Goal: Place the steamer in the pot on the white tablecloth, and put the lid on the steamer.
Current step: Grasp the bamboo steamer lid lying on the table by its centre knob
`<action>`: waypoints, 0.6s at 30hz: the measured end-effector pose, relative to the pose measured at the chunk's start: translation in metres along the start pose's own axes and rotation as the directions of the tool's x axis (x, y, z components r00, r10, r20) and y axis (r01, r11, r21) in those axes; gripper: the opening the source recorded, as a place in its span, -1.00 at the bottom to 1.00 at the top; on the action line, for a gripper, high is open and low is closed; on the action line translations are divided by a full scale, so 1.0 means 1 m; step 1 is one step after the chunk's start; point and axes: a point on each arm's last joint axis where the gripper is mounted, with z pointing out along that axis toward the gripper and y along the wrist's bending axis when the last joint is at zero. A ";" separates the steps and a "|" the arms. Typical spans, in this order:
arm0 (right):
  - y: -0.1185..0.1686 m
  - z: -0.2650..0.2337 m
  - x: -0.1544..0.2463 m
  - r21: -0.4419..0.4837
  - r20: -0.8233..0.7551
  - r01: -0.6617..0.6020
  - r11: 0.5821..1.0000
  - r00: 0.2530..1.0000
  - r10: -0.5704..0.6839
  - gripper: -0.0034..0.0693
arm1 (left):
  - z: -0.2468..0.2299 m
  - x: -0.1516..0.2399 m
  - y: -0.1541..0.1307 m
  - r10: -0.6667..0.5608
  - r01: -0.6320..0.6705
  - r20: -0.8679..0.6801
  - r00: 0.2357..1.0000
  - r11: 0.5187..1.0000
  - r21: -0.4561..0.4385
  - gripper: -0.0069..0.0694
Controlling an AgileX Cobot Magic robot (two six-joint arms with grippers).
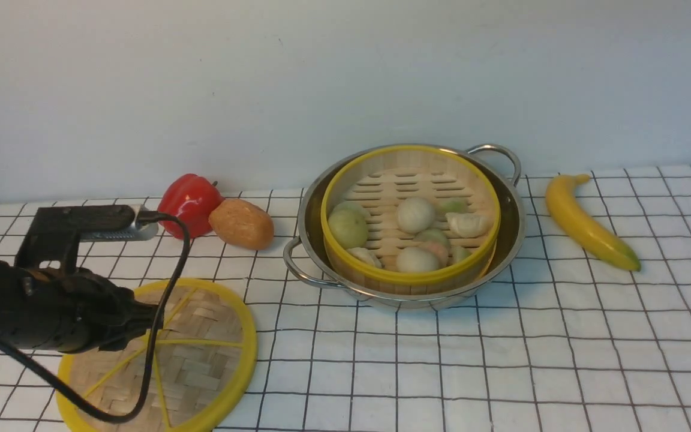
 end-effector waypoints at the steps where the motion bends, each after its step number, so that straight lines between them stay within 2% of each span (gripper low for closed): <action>1: 0.004 -0.036 0.006 -0.004 0.038 0.019 1.000 0.999 -0.019 -0.21 | 0.007 0.000 0.001 -0.003 0.003 -0.019 1.000 1.000 0.000 -0.18; 3: 0.007 -0.071 0.019 -0.004 0.067 0.043 0.999 0.997 -0.042 -0.40 | 0.015 -0.002 0.002 -0.006 0.006 -0.032 0.999 1.000 -0.003 -0.18; 5: 0.009 -0.107 0.041 -0.002 0.087 0.074 0.997 0.994 -0.073 -0.70 | 0.024 -0.005 0.004 -0.009 0.009 -0.046 0.999 1.000 -0.005 -0.18; 7: 0.010 -0.129 0.062 -0.001 0.090 0.087 0.996 0.992 -0.086 -0.91 | 0.028 -0.007 0.005 -0.009 0.009 -0.053 0.999 1.000 -0.005 -0.18; 8: 0.010 -0.131 0.065 -0.001 0.090 0.090 0.996 0.992 -0.089 -0.91 | 0.029 -0.008 0.005 -0.008 0.008 -0.055 0.998 1.000 -0.005 -0.18; 12: 0.011 -0.162 0.118 -0.003 0.071 0.097 0.995 0.993 -0.096 -0.94 | 0.036 -0.011 0.006 -0.003 0.003 -0.065 0.998 1.000 -0.005 -0.18; 18: 0.011 -0.173 0.164 -0.018 0.038 0.087 0.996 0.996 -0.087 -0.94 | 0.042 -0.010 0.007 -0.004 0.004 -0.083 0.997 1.000 -0.005 -0.18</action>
